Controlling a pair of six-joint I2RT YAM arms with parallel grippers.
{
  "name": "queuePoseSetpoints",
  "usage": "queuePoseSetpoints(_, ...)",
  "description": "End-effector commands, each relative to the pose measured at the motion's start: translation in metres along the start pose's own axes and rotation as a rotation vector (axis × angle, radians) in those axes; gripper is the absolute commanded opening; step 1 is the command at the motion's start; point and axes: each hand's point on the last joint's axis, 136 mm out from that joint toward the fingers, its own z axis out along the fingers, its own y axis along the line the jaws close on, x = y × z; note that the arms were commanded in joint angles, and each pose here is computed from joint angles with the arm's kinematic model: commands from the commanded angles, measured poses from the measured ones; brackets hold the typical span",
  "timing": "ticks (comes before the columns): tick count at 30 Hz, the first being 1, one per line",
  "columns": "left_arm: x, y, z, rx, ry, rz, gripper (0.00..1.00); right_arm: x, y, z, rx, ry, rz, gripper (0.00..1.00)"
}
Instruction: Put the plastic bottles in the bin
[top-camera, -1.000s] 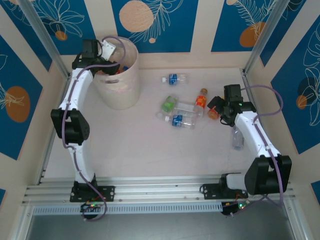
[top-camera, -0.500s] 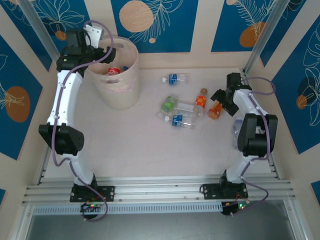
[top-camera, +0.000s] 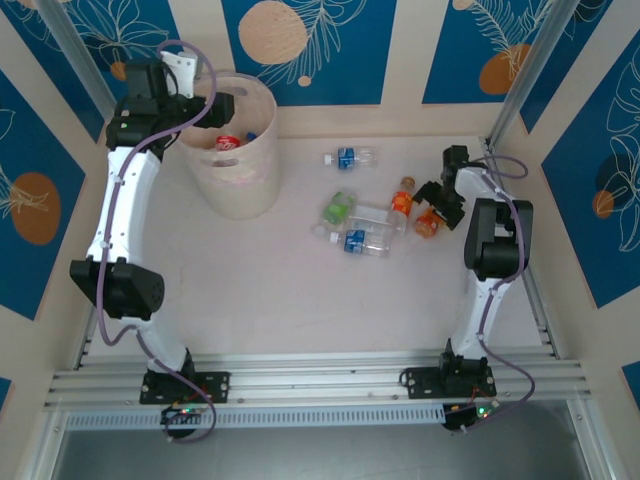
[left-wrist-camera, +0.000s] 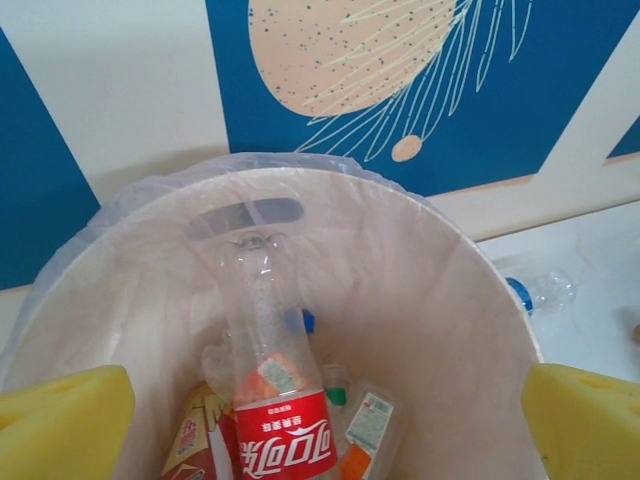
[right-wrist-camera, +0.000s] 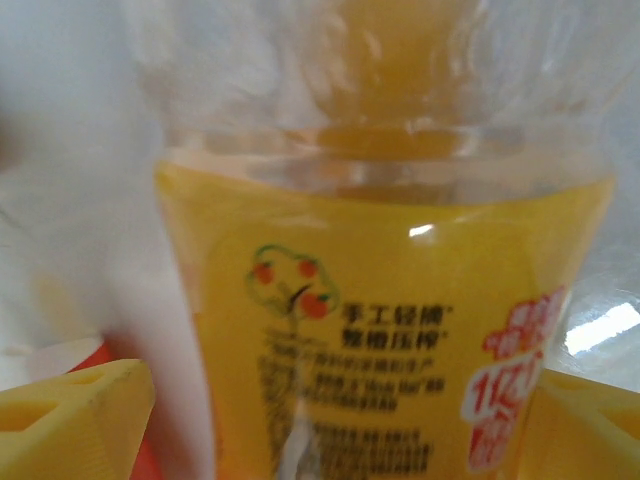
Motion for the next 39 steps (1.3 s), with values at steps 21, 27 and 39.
queuePoseSetpoints(21,-0.002,-0.013,-0.010,0.033,0.002,-0.042,1.00,0.013,0.001,-0.034,-0.020,-0.054,-0.144,0.53)
queuePoseSetpoints(27,-0.006,-0.018,-0.015,0.056,-0.008,-0.052,1.00,0.023,0.034,-0.092,-0.097,-0.189,-0.288,0.53)
queuePoseSetpoints(39,-0.023,-0.042,-0.032,0.162,-0.028,-0.140,1.00,0.111,0.161,-0.247,-0.651,-0.414,-0.727,0.53)
